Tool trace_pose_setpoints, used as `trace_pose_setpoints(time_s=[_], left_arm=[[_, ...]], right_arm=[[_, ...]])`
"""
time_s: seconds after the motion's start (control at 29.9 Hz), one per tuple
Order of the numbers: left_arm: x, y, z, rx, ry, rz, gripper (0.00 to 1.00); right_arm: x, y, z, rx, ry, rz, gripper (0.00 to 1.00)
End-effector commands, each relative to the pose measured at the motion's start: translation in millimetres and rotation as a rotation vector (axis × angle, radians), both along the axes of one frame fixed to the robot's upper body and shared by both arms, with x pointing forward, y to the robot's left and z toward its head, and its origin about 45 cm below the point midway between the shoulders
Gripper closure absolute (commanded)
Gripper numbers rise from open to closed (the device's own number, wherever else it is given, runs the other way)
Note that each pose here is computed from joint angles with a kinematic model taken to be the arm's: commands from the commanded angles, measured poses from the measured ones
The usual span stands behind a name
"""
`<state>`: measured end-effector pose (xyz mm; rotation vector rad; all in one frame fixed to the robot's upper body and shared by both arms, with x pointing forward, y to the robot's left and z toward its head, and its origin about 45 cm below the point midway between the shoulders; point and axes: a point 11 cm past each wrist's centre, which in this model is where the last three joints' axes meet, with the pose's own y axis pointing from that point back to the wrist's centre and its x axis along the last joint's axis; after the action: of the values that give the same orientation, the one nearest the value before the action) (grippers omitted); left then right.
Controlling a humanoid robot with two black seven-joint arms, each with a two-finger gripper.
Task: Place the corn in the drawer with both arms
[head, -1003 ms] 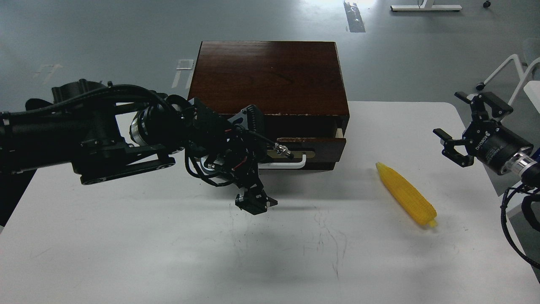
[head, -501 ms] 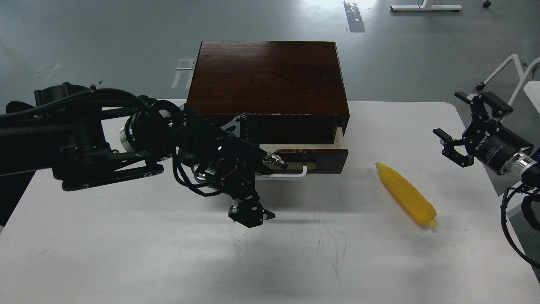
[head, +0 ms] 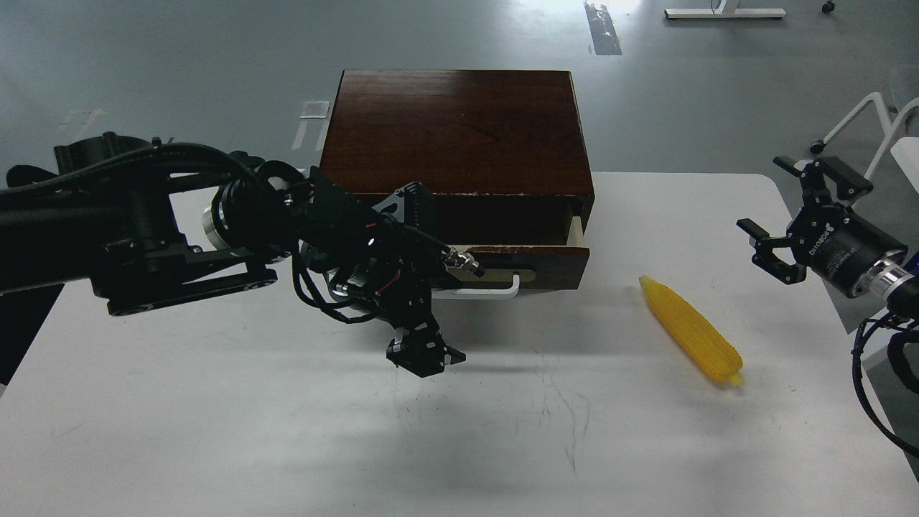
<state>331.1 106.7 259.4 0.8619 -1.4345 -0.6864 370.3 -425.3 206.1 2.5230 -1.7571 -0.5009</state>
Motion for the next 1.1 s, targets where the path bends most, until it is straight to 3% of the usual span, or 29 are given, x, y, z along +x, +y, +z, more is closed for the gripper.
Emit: trace_pose_setpoints(time_s=[0.0, 0.3, 0.74, 0.94, 1.07], left_arm=[[-1, 0, -1, 0.001, 0.001, -0.001, 0.01], [3, 0, 0, 0.051, -0.085, -0.053, 0.01], [0, -5, 6, 0.046, -0.097, -0.077, 0.01], [-3, -3, 27, 0.028, -0.135, -0.097, 0.01], [1, -5, 64, -0.089, -0.135, -0.048, 0.01]], right_arm=[[0, 0, 0, -0.001, 0.001, 0.0, 0.0], [0, 0, 0, 0.0, 0.001, 0.001, 0.0], [-2, -4, 1, -0.006, 0.002, -0.007, 0.0], [-2, -6, 1, -0.007, 0.002, -0.01, 0.0], [-3, -7, 2, -0.011, 0.001, -0.012, 0.0]])
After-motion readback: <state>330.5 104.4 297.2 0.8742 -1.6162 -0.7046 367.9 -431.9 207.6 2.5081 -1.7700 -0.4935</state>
